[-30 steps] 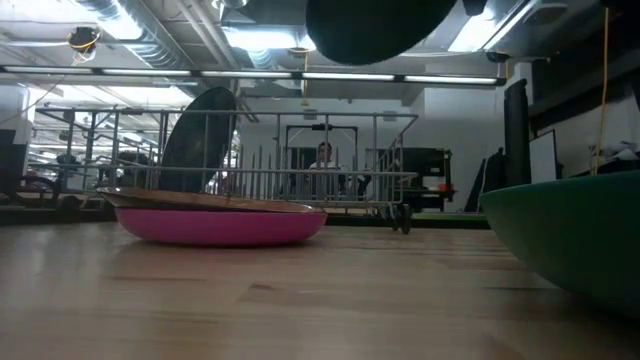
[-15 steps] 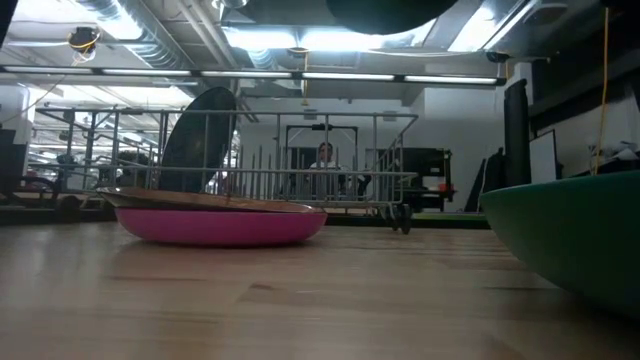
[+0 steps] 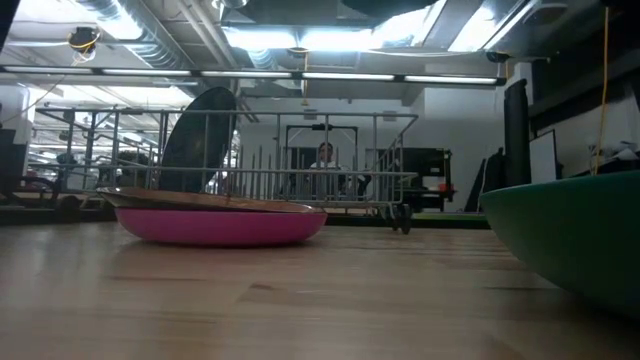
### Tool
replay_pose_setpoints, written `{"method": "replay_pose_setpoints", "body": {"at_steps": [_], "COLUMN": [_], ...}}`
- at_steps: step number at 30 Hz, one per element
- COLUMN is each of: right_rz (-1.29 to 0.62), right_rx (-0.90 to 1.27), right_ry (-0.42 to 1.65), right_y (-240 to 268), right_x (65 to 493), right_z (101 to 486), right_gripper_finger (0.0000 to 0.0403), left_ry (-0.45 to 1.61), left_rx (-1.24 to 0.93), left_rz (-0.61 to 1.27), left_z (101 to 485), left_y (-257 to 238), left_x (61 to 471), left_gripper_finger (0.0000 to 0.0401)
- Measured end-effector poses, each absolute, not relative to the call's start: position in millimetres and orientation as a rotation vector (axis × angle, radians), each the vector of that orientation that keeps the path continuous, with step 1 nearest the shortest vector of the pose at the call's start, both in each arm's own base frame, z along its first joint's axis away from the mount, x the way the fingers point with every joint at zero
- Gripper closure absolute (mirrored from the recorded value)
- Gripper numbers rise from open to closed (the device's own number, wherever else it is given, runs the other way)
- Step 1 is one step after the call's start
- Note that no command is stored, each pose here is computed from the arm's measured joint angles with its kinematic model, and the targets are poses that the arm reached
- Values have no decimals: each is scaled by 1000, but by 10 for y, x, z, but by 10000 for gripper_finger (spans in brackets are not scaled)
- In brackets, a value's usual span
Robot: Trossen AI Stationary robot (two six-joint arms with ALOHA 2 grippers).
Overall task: Sort dishes
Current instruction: Put the top green plate on the dish rack
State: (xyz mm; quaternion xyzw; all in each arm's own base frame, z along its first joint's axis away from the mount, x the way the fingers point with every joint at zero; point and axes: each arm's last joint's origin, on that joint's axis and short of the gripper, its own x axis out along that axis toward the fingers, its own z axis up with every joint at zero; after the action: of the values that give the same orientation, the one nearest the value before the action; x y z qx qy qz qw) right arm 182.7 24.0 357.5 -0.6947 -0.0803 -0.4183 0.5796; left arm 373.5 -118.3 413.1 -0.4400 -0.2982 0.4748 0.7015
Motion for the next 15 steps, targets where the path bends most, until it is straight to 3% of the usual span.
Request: {"method": "replay_pose_setpoints", "body": {"at_steps": [15], "right_rz": [-973], "right_rx": [-1562], "right_ry": [-144], "right_y": [232], "right_x": [1856], "right_z": [3546], "right_gripper_finger": [384], "left_ry": [-704], "left_rx": [-1044], "left_rz": [1035], "left_z": [4165], "left_y": [-1217], "left_x": [3769], "left_gripper_finger": [239]}}
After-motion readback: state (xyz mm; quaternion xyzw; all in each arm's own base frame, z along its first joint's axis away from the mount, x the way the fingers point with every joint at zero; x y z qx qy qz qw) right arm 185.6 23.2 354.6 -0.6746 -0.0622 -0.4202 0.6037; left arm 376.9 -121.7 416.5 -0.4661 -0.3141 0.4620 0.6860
